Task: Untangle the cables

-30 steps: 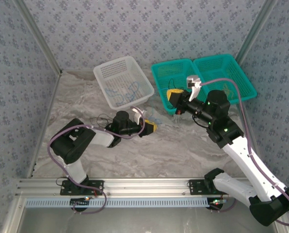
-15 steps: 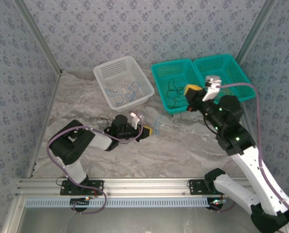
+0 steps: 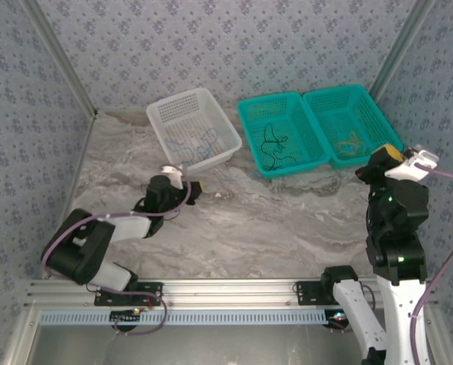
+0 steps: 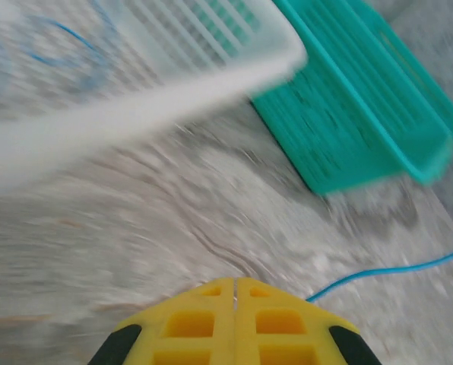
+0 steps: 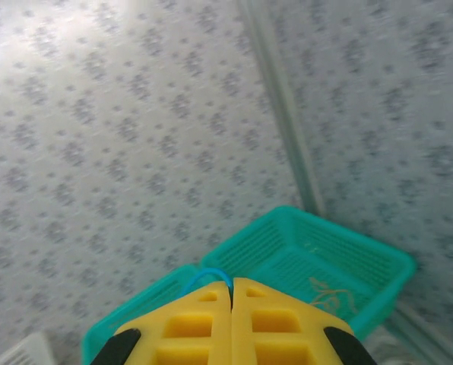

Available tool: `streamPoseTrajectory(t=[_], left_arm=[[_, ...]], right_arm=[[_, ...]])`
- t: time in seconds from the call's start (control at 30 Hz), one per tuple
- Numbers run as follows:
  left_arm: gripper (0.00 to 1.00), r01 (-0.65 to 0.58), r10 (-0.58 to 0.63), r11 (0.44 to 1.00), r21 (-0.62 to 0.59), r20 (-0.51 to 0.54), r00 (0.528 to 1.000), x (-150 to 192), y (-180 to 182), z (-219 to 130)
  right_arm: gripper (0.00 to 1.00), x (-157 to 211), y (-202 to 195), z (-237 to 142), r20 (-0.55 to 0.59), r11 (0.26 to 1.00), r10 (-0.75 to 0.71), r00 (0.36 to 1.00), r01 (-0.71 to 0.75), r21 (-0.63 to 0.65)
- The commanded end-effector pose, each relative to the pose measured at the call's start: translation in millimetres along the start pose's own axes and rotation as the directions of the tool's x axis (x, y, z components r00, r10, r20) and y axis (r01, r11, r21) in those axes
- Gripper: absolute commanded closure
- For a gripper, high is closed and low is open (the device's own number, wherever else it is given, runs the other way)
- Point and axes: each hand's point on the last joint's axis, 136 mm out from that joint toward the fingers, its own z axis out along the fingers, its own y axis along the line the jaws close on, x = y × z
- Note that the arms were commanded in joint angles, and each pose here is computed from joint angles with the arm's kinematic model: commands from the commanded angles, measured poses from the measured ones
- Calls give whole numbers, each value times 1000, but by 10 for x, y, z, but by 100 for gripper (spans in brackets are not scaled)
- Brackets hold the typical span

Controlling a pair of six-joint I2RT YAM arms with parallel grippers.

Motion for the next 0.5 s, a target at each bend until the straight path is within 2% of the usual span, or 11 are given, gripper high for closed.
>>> streamPoseTrajectory(t=[0.0, 0.07, 0.17, 0.3, 0.37, 0.47], left_arm=[[100, 75, -51, 980, -184, 132, 990, -280, 296, -300], [100, 129, -65, 955, -269, 234, 970, -477, 407, -562], [100, 200, -64, 924, -325, 384, 921, -737, 468, -982], [100, 337, -104, 840, -424, 484, 869, -841, 748, -1450], [100, 394, -153, 829, -396, 518, 842, -876, 787, -1565], [100, 410, -200, 851, -327, 520, 830, -982, 653, -1545]], right_arm=[[100, 27, -299, -5, -1, 987, -56, 998, 55, 148], [100, 36, -376, 14, 2, 981, -58, 998, 56, 186], [100, 168, -316, 131, -59, 983, -82, 995, 90, 158], [100, 317, -324, 286, -95, 980, -87, 992, 102, 171], [100, 383, -151, 379, -106, 995, -49, 993, 57, 81], [100, 539, 368, 515, -182, 984, -17, 983, -16, -179]])
